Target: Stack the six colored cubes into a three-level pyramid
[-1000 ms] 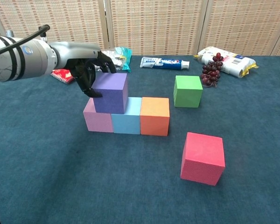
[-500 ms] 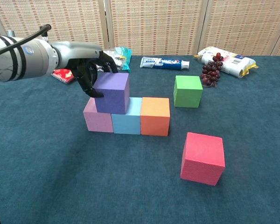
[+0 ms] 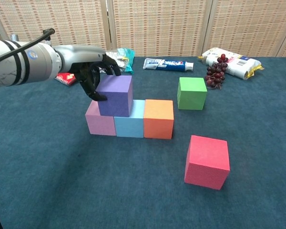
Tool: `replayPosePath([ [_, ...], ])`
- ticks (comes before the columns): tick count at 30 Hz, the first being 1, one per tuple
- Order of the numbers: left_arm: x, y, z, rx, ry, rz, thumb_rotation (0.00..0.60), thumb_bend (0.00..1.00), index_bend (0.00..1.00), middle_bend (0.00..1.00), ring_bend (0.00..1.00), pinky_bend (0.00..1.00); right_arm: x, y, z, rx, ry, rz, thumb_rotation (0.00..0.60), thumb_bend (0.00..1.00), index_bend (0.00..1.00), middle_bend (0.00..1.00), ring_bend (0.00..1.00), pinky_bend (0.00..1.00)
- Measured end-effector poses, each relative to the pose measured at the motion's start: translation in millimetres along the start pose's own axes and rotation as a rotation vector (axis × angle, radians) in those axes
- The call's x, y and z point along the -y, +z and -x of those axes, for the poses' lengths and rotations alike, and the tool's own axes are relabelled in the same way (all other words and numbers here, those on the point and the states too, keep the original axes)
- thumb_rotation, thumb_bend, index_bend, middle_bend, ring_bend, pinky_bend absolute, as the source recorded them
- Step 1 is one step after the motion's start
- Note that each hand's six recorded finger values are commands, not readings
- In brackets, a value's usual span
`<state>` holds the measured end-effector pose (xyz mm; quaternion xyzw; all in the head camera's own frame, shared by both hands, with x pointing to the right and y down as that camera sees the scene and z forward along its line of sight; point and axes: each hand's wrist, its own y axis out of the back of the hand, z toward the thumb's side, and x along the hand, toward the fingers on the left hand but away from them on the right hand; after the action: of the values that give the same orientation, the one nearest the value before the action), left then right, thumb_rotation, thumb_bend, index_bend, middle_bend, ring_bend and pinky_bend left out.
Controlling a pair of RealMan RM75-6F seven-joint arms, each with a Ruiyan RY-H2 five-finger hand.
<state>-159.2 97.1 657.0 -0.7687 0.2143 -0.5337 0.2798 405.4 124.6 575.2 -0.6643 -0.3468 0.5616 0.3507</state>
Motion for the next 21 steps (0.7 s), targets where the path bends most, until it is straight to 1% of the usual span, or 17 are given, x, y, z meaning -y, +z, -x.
replayPosePath([
  [6, 0.4, -0.9, 1.2, -0.003, 0.004, -0.007, 0.6, 0.33, 0.27, 0.34, 0.39, 0.32, -0.1, -0.3, 0.1, 0.001, 0.0, 0.002, 0.6, 0.16, 0.0, 0.0, 0.0, 0.0],
  [13, 1.3, -1.2, 2.5, -0.001, 0.003, -0.011, 0.6, 0.34, 0.23, 0.29, 0.38, 0.31, -0.6, 0.9, -0.5, -0.003, -0.001, 0.005, 0.6, 0.16, 0.0, 0.0, 0.0, 0.0],
  [21, 2.3, -0.9, 2.7, 0.004, -0.002, -0.024, 0.6, 0.34, 0.15, 0.21, 0.32, 0.3, -0.3, -0.1, -1.2, 0.001, 0.0, 0.007, 0.6, 0.16, 0.0, 0.0, 0.0, 0.0],
])
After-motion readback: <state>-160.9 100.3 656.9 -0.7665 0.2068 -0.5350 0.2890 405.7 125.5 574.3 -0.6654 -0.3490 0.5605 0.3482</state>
